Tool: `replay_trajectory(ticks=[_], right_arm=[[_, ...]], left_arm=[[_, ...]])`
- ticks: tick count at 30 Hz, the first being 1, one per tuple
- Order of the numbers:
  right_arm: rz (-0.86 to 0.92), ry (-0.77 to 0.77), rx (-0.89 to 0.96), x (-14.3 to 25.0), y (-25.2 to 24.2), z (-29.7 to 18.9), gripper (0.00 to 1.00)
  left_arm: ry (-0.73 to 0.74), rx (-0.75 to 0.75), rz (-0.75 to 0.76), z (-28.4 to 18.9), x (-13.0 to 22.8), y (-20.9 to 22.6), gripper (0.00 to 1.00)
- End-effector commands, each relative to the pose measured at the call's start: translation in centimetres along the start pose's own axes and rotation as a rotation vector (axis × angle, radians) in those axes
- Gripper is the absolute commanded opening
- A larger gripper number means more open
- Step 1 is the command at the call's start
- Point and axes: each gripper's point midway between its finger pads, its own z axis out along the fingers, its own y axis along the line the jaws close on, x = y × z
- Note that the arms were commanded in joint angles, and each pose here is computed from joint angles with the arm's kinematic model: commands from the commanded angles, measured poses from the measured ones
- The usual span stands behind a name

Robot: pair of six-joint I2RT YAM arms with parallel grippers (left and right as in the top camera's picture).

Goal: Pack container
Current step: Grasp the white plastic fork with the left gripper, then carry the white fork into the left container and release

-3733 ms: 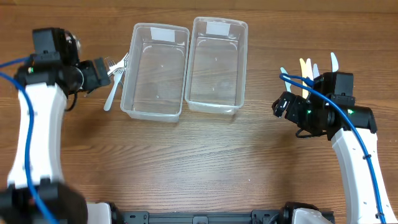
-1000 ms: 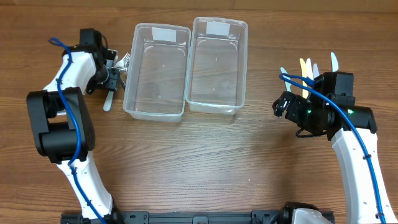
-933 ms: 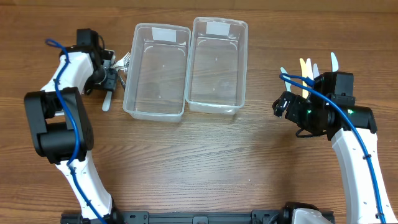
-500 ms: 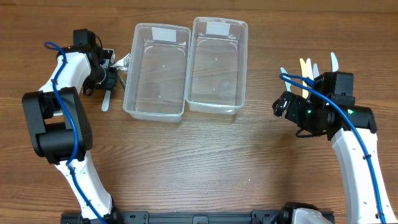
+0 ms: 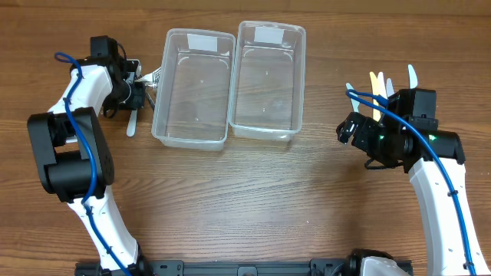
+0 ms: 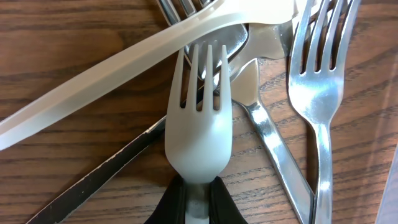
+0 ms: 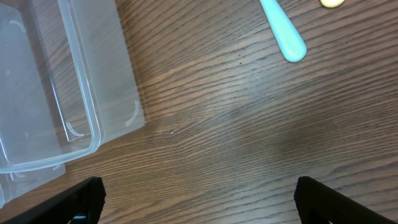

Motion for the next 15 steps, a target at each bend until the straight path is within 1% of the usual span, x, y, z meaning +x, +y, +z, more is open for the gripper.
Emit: replay_trajectory(ticks=[1,3,9,15], right_arm=[[0.003,-0.040,-0.002,-1.0,0.3,-0.9,1.00],[0.003,-0.040,-0.002,-1.0,0.3,-0.9,1.00],[0.003,-0.040,-0.002,-1.0,0.3,-0.9,1.00],[0.003,-0.040,-0.002,-1.0,0.3,-0.9,1.00]], left_arm=[[0.041,0.022,-0.004,1.1,1.0,-0.5,0.04],[0.043,0.022,-0.004,0.4,0.6,-0.5,0.04],[0.021,0.020,0.003,-4.6,-2.0,-0.7,0.04],[-0.072,0.016,0.047,-10.1,-5.5,-2.4,0.04]])
